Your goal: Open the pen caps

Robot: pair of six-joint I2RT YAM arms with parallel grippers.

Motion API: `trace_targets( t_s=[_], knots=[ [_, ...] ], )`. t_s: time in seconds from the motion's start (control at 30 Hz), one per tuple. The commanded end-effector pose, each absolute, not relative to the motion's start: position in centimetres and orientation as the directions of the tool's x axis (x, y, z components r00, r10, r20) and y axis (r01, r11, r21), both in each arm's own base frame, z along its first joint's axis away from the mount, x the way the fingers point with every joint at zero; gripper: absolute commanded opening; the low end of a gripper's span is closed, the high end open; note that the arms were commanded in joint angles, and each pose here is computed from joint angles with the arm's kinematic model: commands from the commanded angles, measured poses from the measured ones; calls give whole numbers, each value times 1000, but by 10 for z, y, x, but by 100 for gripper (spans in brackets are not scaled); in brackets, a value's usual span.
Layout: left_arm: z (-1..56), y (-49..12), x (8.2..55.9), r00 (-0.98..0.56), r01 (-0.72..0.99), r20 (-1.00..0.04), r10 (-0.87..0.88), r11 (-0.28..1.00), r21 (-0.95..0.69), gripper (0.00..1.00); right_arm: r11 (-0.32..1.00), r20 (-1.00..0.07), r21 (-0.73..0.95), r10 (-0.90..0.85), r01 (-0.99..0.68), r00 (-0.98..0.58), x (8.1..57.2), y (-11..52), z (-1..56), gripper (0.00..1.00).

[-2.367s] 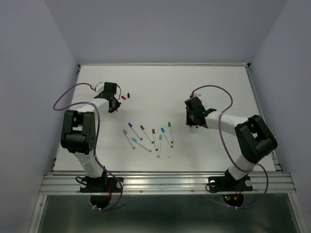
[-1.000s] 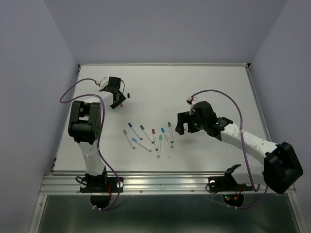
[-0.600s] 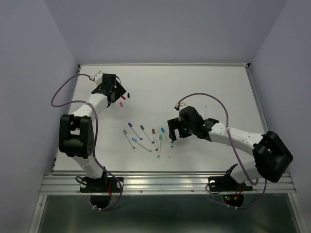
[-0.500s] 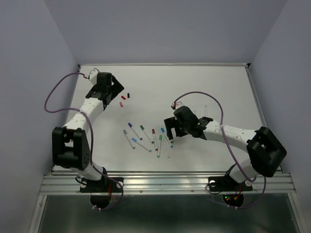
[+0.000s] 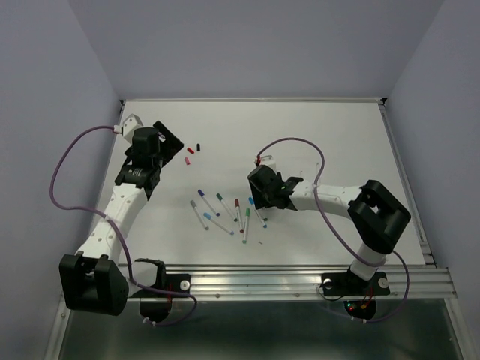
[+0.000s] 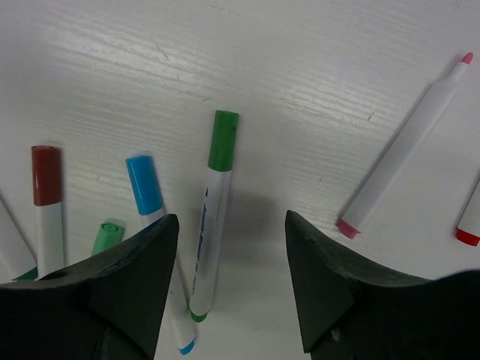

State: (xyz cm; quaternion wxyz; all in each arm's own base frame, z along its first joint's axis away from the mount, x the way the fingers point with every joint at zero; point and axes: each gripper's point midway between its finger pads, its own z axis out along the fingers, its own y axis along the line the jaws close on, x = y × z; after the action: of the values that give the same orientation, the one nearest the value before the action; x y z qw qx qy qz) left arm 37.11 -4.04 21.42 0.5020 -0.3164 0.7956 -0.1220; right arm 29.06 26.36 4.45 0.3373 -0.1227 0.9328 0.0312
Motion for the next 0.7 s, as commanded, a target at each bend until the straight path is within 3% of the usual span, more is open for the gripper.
trace_targets(
  t_s=[0.0, 0.1, 0.33, 0.43, 0.67],
  knots=[
    [227, -40, 367, -267, -349, -741, -616, 779, -521, 99, 985, -681, -43, -150, -166, -717, 306, 265, 54, 61],
    [227, -42, 368, -278, -337, -740, -612, 784, -521, 99, 985, -668, -46, -152, -164, -728, 305, 266, 47, 55],
    [225, -49, 370, -294, -317, -729, -618, 783, -535, 99, 979, -609, 0, -162, -204, -777, 285, 272, 28, 54],
    [223, -51, 371, -305, -312, -726, -616, 785, -536, 99, 980, -587, 13, -152, -196, -796, 276, 267, 21, 44],
    [220, -49, 370, -291, -323, -723, -627, 775, -543, 99, 983, -573, 31, -130, -181, -809, 266, 260, 19, 43]
  ],
)
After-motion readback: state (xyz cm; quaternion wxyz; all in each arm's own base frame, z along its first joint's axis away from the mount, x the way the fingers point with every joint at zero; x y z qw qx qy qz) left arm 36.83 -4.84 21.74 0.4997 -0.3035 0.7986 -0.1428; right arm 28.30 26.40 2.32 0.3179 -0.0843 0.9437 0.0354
